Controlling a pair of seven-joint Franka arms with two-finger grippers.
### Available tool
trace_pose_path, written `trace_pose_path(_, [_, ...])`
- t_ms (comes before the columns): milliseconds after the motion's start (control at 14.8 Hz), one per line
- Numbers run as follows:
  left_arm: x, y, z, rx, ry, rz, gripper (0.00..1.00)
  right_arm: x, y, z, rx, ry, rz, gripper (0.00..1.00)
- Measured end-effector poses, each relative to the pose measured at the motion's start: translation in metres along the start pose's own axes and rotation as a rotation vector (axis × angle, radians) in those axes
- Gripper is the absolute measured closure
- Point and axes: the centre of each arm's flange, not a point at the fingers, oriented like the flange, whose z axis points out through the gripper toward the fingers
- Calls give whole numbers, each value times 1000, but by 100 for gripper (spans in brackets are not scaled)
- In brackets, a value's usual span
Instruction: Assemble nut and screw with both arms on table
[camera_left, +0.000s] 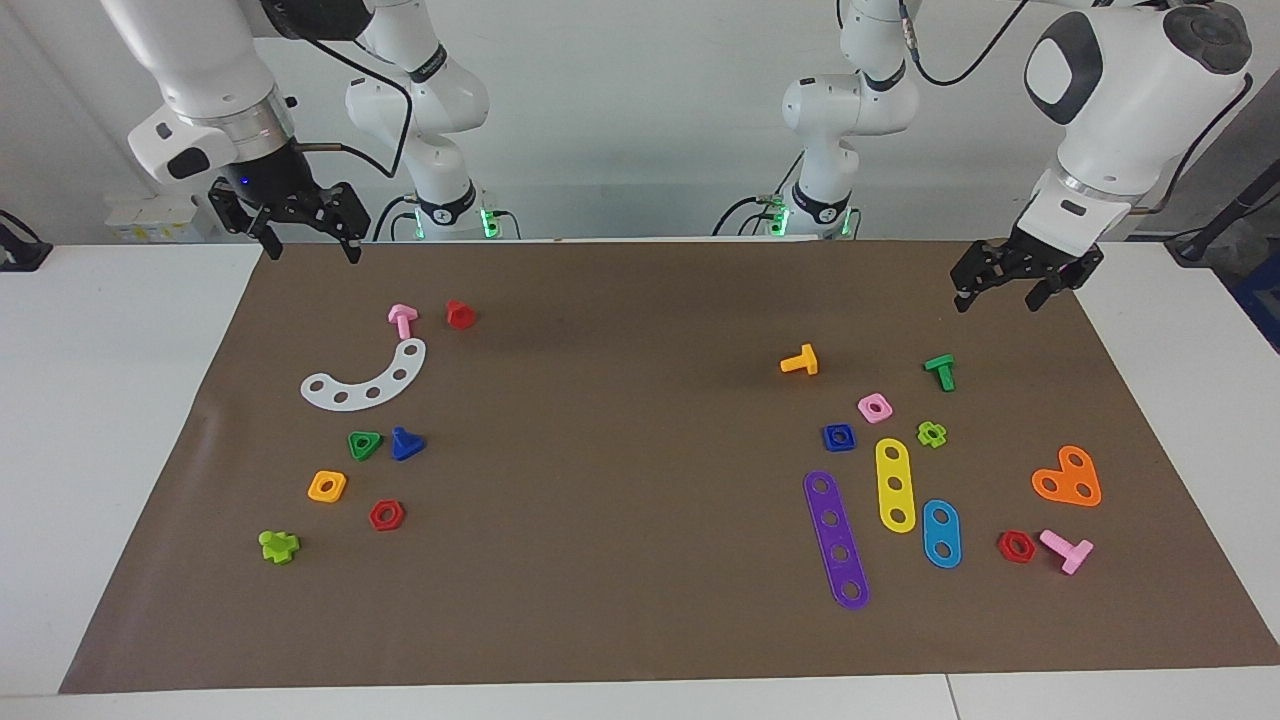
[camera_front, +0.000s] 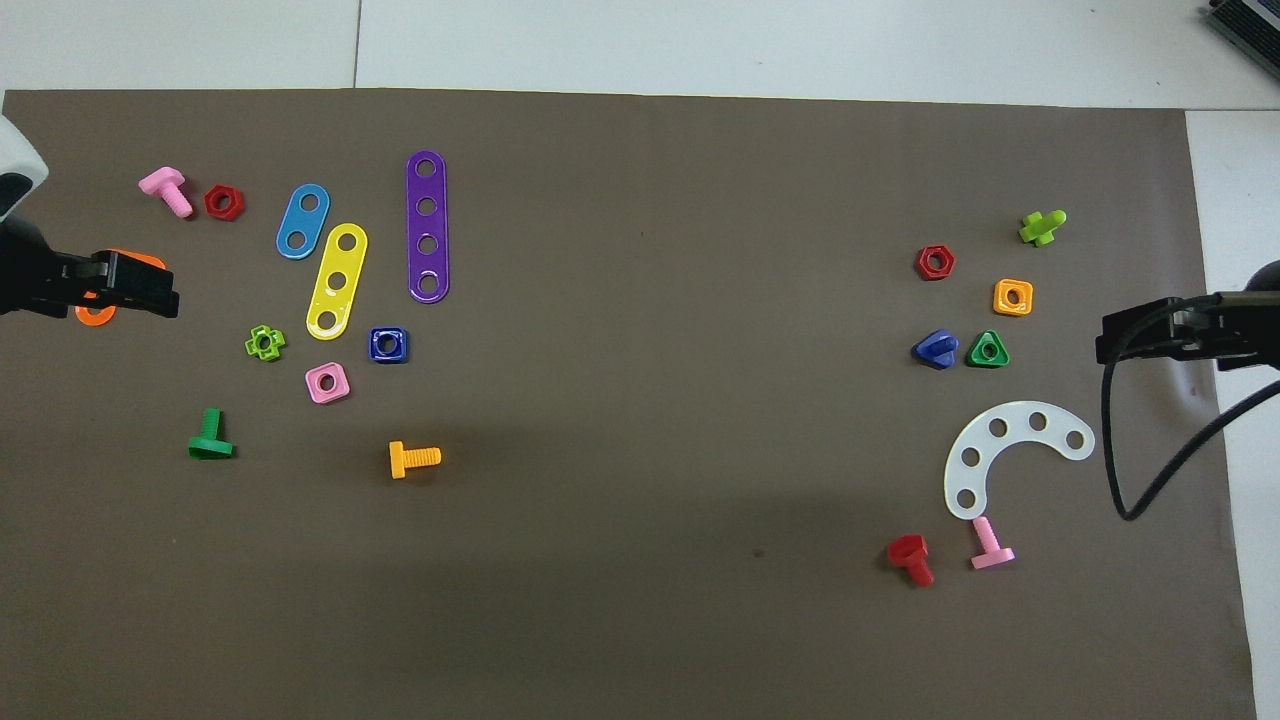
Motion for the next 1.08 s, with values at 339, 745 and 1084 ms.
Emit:
trace_pose_path(339, [0,0,0,0,0,0,0,0,0,0,0,0,1,0])
trace_pose_path(745, [0,0,0,0,0,0,0,6,-1,15,4,19,17,0])
trace_pose_path(1084, [0,4,0,0,1,7,0,27,-9,100,25,40,-47,0])
